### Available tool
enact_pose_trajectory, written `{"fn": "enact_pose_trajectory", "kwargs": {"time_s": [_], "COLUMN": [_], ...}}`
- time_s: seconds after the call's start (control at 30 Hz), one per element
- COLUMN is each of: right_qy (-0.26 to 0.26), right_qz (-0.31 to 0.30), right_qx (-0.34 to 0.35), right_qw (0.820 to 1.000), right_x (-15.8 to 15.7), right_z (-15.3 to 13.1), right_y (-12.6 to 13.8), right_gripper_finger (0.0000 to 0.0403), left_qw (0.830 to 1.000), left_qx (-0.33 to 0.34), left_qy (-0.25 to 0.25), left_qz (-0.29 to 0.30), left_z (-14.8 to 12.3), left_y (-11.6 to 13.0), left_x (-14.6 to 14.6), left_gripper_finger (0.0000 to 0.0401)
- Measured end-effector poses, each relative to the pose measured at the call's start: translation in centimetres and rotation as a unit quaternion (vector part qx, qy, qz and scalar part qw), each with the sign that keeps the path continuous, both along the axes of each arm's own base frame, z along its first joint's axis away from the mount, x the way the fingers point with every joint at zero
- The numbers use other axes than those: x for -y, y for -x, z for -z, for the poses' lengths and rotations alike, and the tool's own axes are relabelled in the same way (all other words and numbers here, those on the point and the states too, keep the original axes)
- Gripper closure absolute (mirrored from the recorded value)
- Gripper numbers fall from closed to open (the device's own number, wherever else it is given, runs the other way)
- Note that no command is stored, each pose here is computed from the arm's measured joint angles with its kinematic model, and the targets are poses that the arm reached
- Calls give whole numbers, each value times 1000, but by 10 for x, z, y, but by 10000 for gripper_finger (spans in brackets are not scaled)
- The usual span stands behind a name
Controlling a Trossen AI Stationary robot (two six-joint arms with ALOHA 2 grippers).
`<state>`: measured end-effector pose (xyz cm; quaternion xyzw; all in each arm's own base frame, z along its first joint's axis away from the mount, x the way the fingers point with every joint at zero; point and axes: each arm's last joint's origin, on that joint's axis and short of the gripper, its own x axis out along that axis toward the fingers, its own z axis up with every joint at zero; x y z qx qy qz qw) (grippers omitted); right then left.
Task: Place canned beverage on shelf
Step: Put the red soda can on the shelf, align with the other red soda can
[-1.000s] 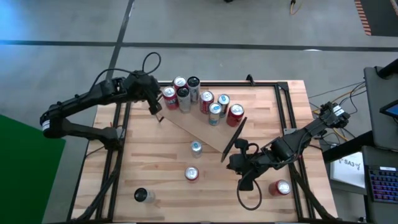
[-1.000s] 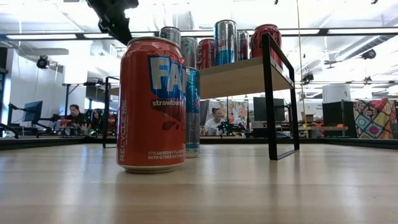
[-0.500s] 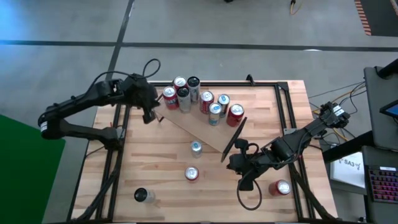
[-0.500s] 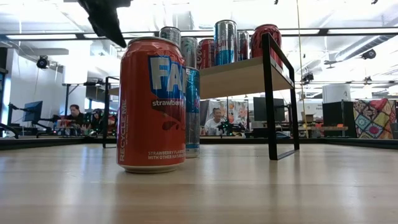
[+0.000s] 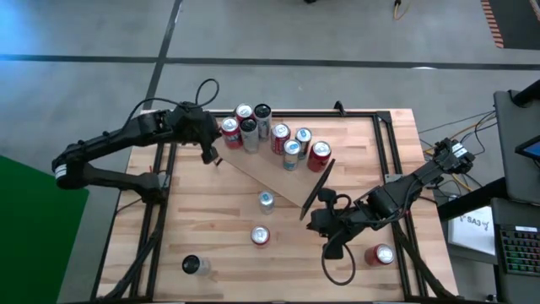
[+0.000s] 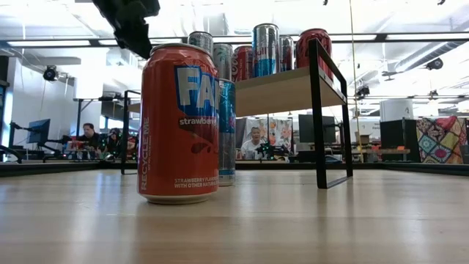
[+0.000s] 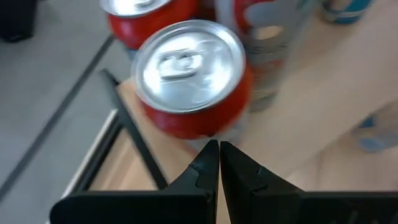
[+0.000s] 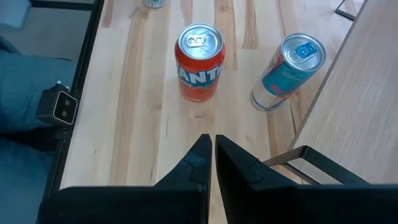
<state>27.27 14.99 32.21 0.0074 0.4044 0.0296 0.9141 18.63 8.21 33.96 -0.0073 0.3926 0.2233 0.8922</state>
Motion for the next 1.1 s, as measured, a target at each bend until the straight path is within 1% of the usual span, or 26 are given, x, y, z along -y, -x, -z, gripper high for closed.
{"fn": "enact_pose_trajectory", "kwargs": {"time_s": [0.1, 0.27, 0.47, 0.6, 0.67, 0.73, 0.77, 0.8, 0.87, 0.97, 1.1], "right_qy": [-2, -2, -4, -4, -4, -4, -4, -2, 5, 7, 5], "right_qz": [0, 0, 1, 1, 1, 1, 0, 1, 3, 5, 9], "right_qx": [4, 5, 6, 7, 7, 8, 8, 9, 12, 13, 17], "right_qw": [1000, 1000, 1000, 1000, 1000, 1000, 1000, 1000, 1000, 1000, 1000], "right_x": [0, 0, 0, -1, -1, -1, -1, 0, 0, 0, 2], "right_z": [-1, -1, -1, -1, -1, -1, -1, -1, -1, -1, -2], "right_y": [-1, -1, -1, -1, -1, -1, -1, -1, -1, -2, -3], "right_gripper_finger": [390, 390, 390, 390, 390, 390, 390, 390, 390, 390, 390], "left_qw": [1000, 1000, 996, 996, 998, 998, 996, 995, 995, 996, 997], "left_qx": [-6, -7, -18, -30, -40, -42, -38, -33, -16, 7, 8], "left_qy": [-13, -21, -60, -55, -26, 22, 40, 48, 40, 19, -9], "left_qz": [-14, -15, -56, -56, -28, 34, 63, 81, 92, 90, 73], "left_z": [0, 0, -2, -2, 0, 3, 4, 4, 5, 6, 5], "left_y": [1, 0, 1, 7, 12, 14, 14, 13, 9, 3, 2], "left_x": [-1, -2, -5, -2, 2, 7, 10, 11, 9, 6, 4], "left_gripper_finger": [401, 401, 401, 401, 401, 401, 401, 401, 401, 401, 401]}}
